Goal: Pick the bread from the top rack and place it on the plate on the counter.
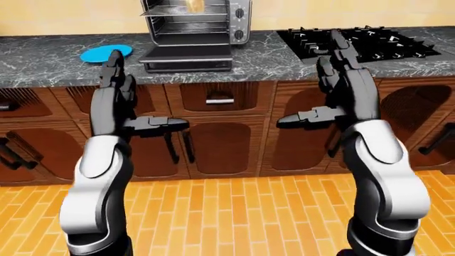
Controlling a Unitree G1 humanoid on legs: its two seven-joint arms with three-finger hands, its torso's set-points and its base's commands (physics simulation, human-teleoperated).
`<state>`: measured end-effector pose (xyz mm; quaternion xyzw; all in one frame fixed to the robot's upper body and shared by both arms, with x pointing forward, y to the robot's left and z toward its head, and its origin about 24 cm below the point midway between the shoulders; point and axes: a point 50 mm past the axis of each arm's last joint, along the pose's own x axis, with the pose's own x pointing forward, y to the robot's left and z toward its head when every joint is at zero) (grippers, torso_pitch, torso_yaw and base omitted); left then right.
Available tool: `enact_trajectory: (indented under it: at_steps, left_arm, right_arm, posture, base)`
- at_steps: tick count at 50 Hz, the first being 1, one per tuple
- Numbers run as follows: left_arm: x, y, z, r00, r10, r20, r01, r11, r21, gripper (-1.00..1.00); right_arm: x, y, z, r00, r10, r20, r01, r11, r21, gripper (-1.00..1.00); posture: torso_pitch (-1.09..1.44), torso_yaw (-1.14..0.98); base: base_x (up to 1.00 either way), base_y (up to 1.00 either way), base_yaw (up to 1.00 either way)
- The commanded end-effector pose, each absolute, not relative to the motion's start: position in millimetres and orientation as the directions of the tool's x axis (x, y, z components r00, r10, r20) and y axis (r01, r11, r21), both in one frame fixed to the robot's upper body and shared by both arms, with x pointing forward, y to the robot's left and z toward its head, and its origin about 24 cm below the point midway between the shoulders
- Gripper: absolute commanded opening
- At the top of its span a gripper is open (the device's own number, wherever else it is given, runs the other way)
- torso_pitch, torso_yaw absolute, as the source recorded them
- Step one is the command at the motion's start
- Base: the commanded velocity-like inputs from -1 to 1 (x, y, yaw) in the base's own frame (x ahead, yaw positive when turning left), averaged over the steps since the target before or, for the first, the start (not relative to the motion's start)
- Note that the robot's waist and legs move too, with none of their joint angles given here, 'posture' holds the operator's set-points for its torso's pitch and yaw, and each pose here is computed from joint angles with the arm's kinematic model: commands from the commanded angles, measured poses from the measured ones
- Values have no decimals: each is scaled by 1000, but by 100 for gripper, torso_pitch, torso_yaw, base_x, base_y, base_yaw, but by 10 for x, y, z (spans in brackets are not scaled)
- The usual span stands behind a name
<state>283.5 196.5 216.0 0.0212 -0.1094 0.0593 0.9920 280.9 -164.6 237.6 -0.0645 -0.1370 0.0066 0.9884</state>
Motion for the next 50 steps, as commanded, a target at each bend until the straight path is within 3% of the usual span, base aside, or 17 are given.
enact_trajectory:
  at_steps: [1,29,50]
  left_arm:
    - [2798,1945,2339,950,97,298,-113,993,38,100]
    - [2692,2078,2608,925,141,352,-165,986,39,100]
    - [2674,2100,2603,921,154,357,-186,981,55,100]
  right_arm:
    - [2779,-1643,2594,935,35,354,15,991,-137,100]
    - [2701,-1648,3018,906,39,422,28,988,-151,100]
    - [2672,-1650,2984,905,40,424,26,989,-148,100]
  posture:
    - [0,0]
    - [0,0]
    - [0,0]
  base:
    - [15,34,0]
    - [15,34,0]
    - [15,36,0]
